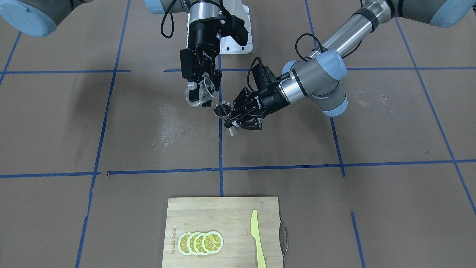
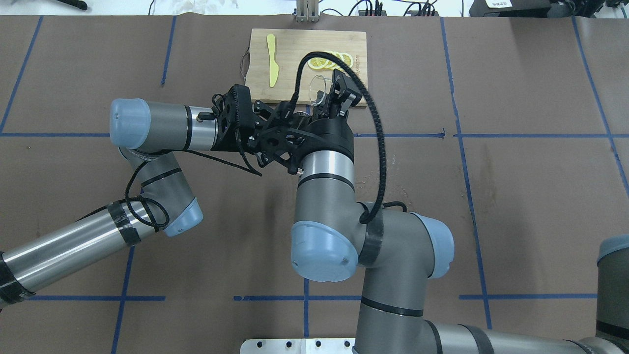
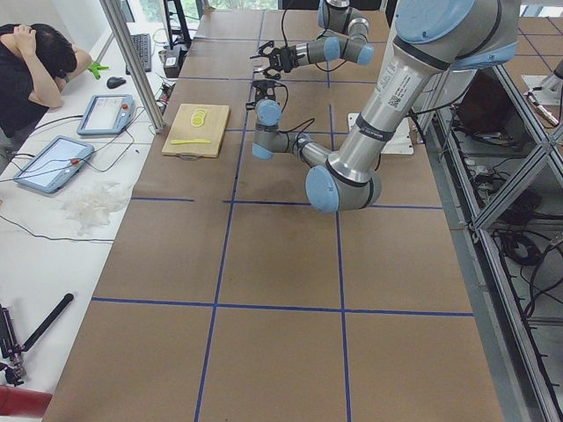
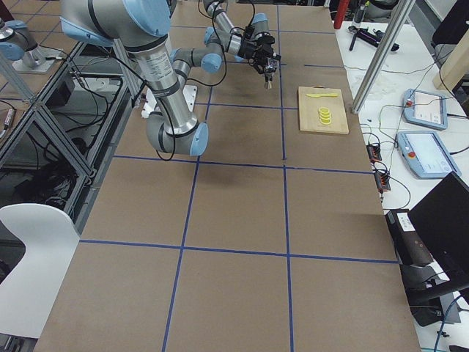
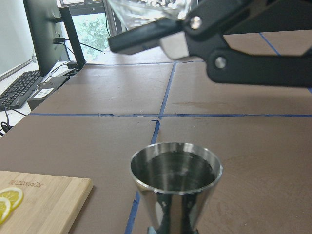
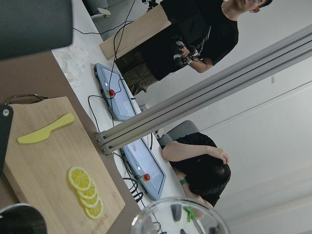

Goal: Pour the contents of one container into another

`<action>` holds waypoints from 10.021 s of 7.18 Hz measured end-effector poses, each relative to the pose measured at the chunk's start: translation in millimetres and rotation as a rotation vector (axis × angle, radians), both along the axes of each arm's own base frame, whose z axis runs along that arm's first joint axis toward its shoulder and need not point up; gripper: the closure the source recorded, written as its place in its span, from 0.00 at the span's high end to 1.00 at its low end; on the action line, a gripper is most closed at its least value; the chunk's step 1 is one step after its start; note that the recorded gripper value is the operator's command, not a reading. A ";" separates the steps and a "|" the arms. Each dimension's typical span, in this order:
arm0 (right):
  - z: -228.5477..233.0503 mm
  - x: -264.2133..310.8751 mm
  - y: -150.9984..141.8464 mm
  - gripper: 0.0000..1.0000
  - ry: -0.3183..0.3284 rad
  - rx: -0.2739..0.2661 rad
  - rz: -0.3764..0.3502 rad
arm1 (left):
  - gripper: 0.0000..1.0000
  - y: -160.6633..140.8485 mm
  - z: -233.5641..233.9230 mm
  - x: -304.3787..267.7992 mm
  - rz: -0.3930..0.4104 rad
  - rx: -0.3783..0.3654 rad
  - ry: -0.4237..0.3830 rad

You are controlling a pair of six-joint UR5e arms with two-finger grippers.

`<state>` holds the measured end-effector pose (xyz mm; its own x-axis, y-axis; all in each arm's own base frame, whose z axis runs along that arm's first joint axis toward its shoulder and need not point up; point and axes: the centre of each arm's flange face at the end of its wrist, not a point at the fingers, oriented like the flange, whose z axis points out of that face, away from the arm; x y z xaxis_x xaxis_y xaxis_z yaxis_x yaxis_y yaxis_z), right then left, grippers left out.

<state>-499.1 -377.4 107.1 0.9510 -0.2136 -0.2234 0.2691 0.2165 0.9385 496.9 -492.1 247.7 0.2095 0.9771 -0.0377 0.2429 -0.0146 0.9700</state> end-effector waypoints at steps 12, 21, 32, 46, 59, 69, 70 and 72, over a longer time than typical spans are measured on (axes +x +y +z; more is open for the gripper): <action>25.0 32.8 -4.5 0.00 -0.183 -0.058 0.034 | 0.00 21.6 60.5 -91.3 -0.046 -0.054 0.011; 31.4 35.5 -8.0 0.00 -0.175 -0.061 0.043 | 0.00 150.3 246.4 -291.6 -0.303 -0.386 0.235; 35.4 38.4 -7.1 0.00 -0.173 -0.061 0.044 | 0.00 264.5 303.6 -227.7 -0.631 -0.765 0.458; 35.9 41.3 -6.1 0.00 -0.178 -0.060 0.044 | 0.00 217.7 334.8 -175.3 -0.643 -0.542 0.247; 38.1 41.4 -6.1 0.00 -0.175 -0.061 0.044 | 0.00 216.0 339.4 -151.0 -0.548 -0.593 0.255; 38.1 41.4 -6.1 0.00 -0.175 -0.061 0.044 | 0.00 215.5 343.5 -146.2 -0.544 -0.603 0.248; 37.9 41.6 -6.0 0.00 -0.175 -0.060 0.044 | 0.00 215.5 344.0 -146.0 -0.544 -0.603 0.247; 37.7 41.8 -5.9 0.00 -0.176 -0.060 0.044 | 0.00 215.4 344.6 -145.9 -0.545 -0.602 0.245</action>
